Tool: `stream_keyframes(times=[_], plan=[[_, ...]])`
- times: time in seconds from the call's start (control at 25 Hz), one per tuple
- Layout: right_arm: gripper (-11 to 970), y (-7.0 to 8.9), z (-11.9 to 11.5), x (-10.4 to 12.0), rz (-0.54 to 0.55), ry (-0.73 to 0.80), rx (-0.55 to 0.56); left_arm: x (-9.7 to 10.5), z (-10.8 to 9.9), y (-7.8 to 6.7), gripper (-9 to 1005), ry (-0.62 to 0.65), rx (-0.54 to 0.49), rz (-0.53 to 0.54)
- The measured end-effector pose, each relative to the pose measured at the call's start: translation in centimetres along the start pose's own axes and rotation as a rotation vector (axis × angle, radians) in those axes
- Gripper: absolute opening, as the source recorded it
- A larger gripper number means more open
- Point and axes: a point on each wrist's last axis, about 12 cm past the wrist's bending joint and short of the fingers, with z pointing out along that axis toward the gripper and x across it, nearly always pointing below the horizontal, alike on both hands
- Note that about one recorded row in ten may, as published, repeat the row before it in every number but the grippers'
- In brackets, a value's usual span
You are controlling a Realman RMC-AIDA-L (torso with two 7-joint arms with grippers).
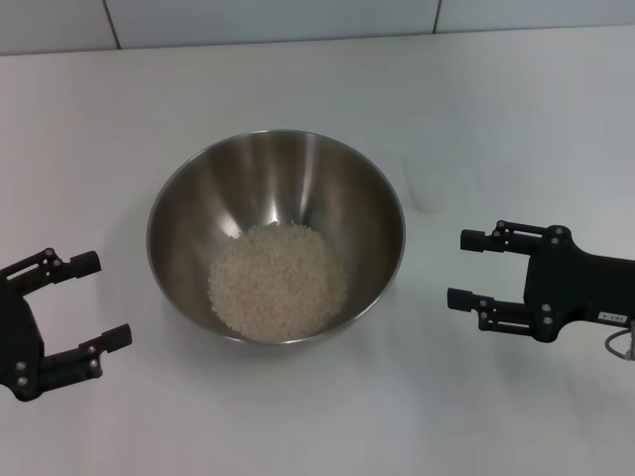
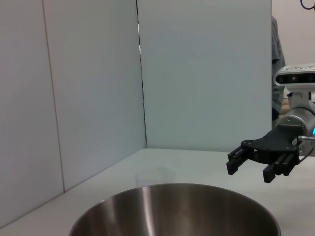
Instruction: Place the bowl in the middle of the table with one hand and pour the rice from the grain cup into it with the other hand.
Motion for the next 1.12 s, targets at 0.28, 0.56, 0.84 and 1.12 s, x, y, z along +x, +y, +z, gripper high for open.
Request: stream_keyframes(times=[0.28, 0.56, 0.84, 1.12], plan=[[692, -0.16, 0.13, 0.0, -0.002, 0.005, 0.005, -0.2, 0.36, 0.37, 791, 0.003, 0.013, 0.009], [691, -0.34, 0.38, -0.1, -0.006, 0.007, 0.006, -0.37, 0.54, 0.66, 791, 0.004, 0.019, 0.015], [690, -0.55, 0.52, -0.29, -0.014, 0.006, 0.006, -0.44, 0.63, 0.75, 791, 0.003, 0.021, 0.014], [691, -0.7, 0.6, -0.39, -0.019, 0.007, 0.006, -0.58, 0.59, 0.91, 791, 0.008, 0.02, 0.015]])
